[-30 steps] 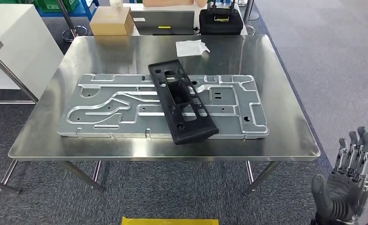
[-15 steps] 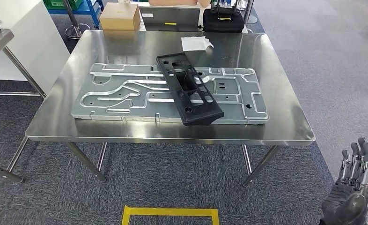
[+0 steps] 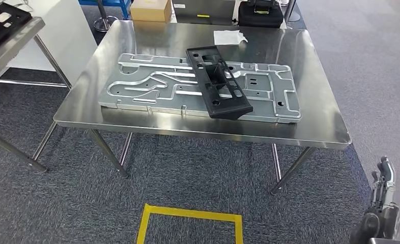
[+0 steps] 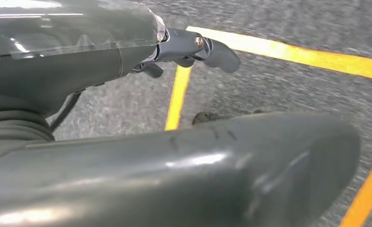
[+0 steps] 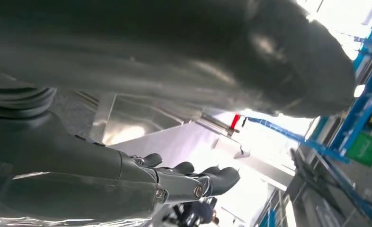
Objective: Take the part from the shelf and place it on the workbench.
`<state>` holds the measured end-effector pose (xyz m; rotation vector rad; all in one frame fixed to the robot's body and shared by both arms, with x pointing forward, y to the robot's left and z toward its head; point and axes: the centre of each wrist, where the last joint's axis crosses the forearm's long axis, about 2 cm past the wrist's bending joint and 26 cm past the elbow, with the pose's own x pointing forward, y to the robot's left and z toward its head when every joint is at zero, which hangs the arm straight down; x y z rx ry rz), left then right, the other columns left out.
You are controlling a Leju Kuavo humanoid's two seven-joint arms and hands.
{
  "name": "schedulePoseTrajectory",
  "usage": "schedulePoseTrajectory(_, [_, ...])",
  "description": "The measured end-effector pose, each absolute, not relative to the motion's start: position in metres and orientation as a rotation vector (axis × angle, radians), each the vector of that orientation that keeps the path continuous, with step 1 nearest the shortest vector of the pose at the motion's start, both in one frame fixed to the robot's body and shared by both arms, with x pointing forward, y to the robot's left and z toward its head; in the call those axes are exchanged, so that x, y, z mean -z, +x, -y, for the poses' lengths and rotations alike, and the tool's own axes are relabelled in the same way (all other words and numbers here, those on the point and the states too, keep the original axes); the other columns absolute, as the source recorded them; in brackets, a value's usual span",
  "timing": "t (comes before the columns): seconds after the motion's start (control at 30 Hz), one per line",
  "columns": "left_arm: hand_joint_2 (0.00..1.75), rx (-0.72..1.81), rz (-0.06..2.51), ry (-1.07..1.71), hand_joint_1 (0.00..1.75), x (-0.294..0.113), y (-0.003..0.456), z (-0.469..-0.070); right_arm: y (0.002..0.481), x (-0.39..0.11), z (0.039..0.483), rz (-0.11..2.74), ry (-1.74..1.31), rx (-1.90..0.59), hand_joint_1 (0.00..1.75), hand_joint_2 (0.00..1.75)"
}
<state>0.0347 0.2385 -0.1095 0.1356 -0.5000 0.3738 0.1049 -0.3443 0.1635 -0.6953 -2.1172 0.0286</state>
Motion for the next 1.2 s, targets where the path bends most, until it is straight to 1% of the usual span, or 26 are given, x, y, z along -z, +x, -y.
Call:
schedulePoseTrajectory(0.13, [0.0, -0.375, 0.503, 0.141, 0.0, 0.11, 0.034, -0.239, 0.1, -0.153, 0.345, 2.049, -0.706, -0.079, 0.0, 0.0])
schedulePoseTrajectory(0.27, [0.0, -0.39, 0.49, 0.138, 0.0, 0.11, 0.034, -0.24, 0.101, -0.129, 0.346, 1.922, -0.712, -0.128, 0.0, 0.0])
schedulePoseTrajectory(0.43, [0.0, -0.407, 0.469, 0.164, 0.0, 0.11, 0.034, -0.239, 0.124, -0.085, 0.335, 1.796, -0.725, -0.198, 0.0, 0.0])
schedulePoseTrajectory(0.67, [0.0, -0.422, 0.453, 0.186, 0.0, 0.109, 0.033, -0.237, 0.133, -0.05, 0.327, 1.696, -0.636, -0.277, 0.0, 0.0])
schedulePoseTrajectory(0.9, [0.0, -0.427, 0.434, 0.214, 0.0, 0.108, 0.033, -0.23, 0.164, -0.012, 0.301, 1.654, -0.498, -0.336, 0.0, 0.0])
schedulePoseTrajectory(1.07, [0.0, -0.427, 0.422, 0.223, 0.0, 0.109, 0.028, -0.23, 0.167, 0.006, 0.288, 1.611, -0.434, -0.403, 0.0, 0.0])
schedulePoseTrajectory(1.2, [0.0, -0.423, 0.422, 0.228, 0.0, 0.109, 0.028, -0.23, 0.166, 0.018, 0.284, 1.535, -0.464, -0.478, 0.0, 0.0])
